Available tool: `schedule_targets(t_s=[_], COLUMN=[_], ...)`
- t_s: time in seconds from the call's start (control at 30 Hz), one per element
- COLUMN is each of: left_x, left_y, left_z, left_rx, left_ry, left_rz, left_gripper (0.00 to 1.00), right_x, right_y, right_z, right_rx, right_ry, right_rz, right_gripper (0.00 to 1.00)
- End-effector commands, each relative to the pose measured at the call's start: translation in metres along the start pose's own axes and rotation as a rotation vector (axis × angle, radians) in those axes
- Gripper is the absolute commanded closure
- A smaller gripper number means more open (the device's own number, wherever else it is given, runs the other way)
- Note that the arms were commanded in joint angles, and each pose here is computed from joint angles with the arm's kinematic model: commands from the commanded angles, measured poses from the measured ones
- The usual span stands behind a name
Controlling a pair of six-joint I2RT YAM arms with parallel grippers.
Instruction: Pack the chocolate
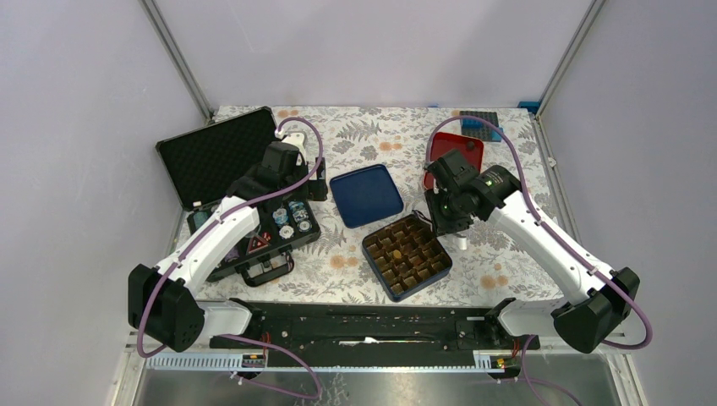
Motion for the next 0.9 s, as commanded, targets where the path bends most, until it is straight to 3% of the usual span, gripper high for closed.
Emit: schedule_targets(t_s=[0.0,0.1,0.23,0.5,0.87], left_x=[0.007,0.007,0.007,0.011,0.009], left_y=[-0.002,-0.002,-0.004,-0.004,-0.005], left_z=[-0.018,-0.017,-0.017,-0.019,-0.015], left_rx=[0.014,0.013,0.013,0.008,-0.001], left_ry=[-0.070,-0.070,-0.070,-0.083,-0.072], left_rz=[0.006,0.007,0.015,0.023,0.034], left_gripper=[0.01,0.01,0.01,0.01,0.01], right_x=[0.015,0.027,0.036,0.006,-0.054], right_y=[-0.004,-0.013,-0.027,-0.096,-0.166], right_z=[-0.019,-0.035,-0.065,-0.120,-0.157], right_rx=[-0.009,-0.027,-0.051,-0.232,-0.355], right_ry=[-0.103,-0.190,-0.296,-0.391,-0.379], right_rz=[0.041,0.090,0.185,0.270,0.389], right_gripper=[0.73,0.79,0.79,0.77,0.73])
Point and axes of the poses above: each gripper's point midway between its finger pads, its own x axis back along the fingers, its own y axis along the line the jaws close on, z = x × y, the point moved 1 cm from there along x, back along the fingers, and after that the axes turned 5 degrees about x, right-handed, at the moved point
